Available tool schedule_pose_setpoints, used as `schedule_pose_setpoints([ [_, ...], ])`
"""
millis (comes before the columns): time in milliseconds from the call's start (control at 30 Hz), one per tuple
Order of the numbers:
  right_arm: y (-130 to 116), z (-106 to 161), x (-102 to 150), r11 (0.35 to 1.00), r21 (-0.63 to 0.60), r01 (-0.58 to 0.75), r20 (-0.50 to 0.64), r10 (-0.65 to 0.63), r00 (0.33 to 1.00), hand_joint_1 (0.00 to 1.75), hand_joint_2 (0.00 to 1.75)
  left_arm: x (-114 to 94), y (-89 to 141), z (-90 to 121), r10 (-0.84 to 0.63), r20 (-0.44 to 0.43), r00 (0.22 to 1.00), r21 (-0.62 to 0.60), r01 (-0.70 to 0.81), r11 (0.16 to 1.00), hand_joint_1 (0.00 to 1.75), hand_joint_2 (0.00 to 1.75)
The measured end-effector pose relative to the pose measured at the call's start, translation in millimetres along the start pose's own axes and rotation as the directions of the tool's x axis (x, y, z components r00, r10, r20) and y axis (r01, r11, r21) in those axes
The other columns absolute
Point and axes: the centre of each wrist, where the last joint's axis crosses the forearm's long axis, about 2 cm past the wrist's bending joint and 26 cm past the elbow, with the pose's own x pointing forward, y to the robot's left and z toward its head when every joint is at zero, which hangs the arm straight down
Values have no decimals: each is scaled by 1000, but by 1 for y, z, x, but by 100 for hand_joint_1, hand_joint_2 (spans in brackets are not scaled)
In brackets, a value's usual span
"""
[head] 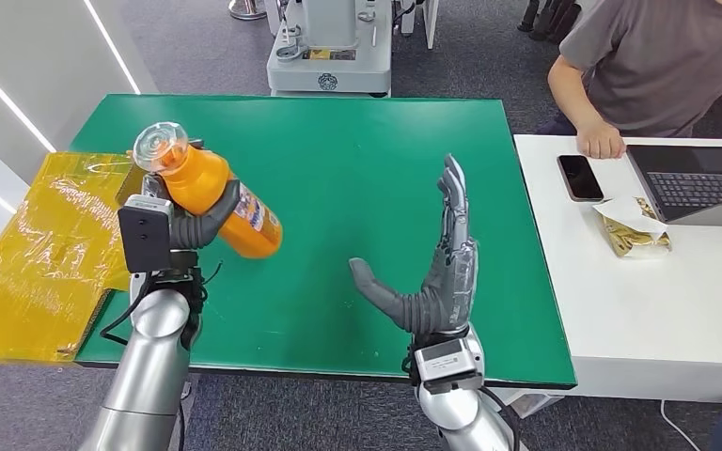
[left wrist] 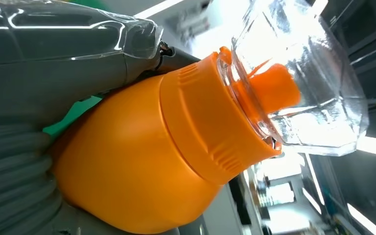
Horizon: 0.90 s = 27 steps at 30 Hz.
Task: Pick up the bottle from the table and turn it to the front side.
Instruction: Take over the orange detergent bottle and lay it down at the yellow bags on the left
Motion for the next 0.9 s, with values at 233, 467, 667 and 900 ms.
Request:
schedule_pose_setpoints([
  [233,-4,6,0,1000,9,10,-19,-9,1000,0,175,-9,70,-43,-529,80,845,12,530,848,175,175],
  [467,-6,9,7,1000,13,10,-35,-10,999,0,175,-10,119,-70,-855,86,512,-21,859,512,175,175],
  [667,-8,12,10,1000,12,13,-39,-13,999,0,175,-14,138,-71,-933,122,340,-48,941,336,175,175],
  [900,-10,15,14,1000,11,19,-40,-18,999,0,175,-23,153,-69,-962,200,187,-121,979,166,175,175],
])
